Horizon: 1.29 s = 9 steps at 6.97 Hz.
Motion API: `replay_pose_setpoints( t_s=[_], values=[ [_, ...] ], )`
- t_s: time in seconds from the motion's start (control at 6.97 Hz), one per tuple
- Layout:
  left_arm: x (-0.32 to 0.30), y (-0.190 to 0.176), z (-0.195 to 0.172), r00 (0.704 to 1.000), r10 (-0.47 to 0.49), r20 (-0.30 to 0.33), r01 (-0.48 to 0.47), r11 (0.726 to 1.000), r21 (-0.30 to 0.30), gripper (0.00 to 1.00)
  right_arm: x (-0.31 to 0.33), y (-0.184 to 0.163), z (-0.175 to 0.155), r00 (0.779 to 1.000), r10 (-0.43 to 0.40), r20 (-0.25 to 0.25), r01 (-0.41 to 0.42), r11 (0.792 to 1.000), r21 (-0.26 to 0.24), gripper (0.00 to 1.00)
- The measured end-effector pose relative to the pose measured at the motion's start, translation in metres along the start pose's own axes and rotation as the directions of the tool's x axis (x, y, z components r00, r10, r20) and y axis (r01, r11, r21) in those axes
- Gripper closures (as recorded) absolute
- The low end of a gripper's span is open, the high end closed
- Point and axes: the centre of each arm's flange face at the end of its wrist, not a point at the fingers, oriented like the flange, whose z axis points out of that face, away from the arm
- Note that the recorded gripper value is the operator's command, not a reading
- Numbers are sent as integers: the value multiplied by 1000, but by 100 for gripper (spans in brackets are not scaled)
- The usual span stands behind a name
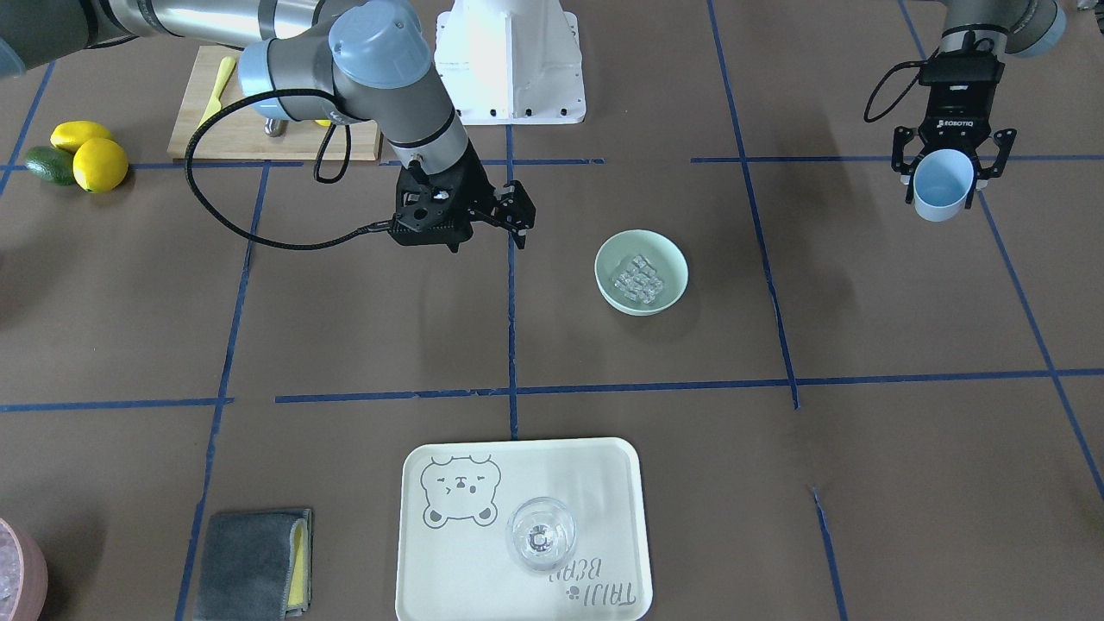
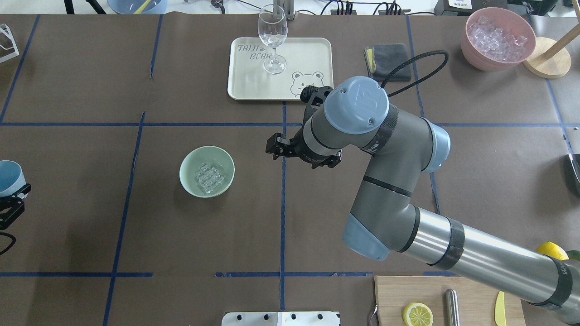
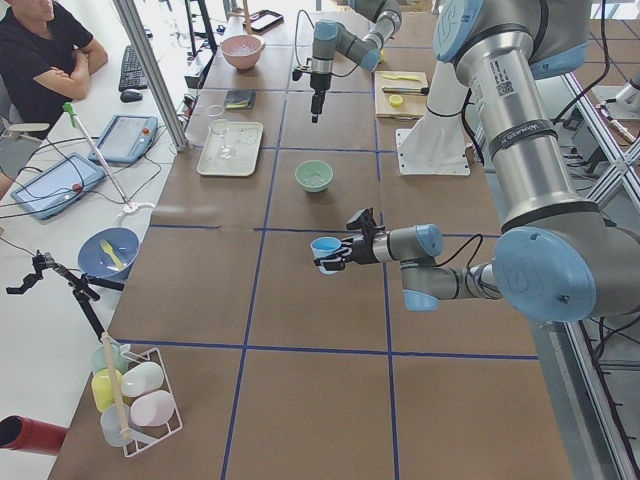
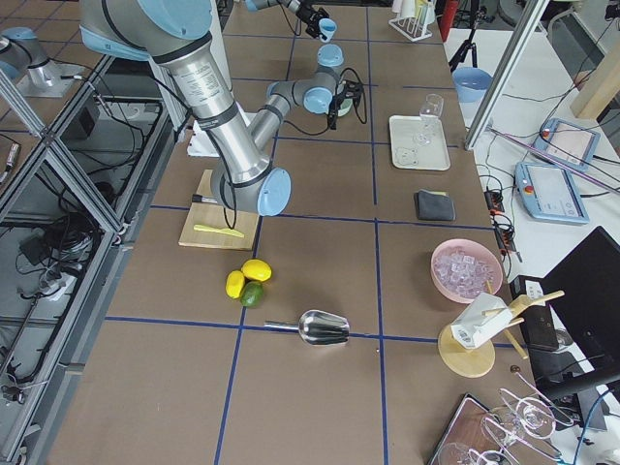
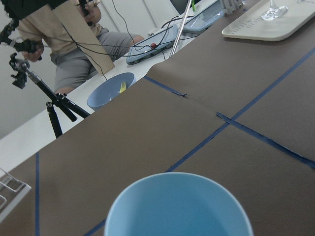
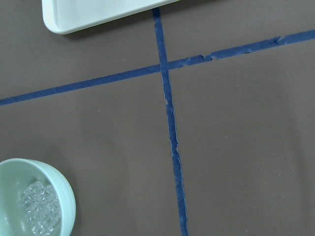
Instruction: Pour ice into bowl
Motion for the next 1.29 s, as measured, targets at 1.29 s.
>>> replay_pose_setpoints(
  t_s=[1.29],
  values=[
    [34,27,85,892,-412,186,351,890,292,100,-5,1,-3,1000,8,10,-8,1000,0,0]
  ],
)
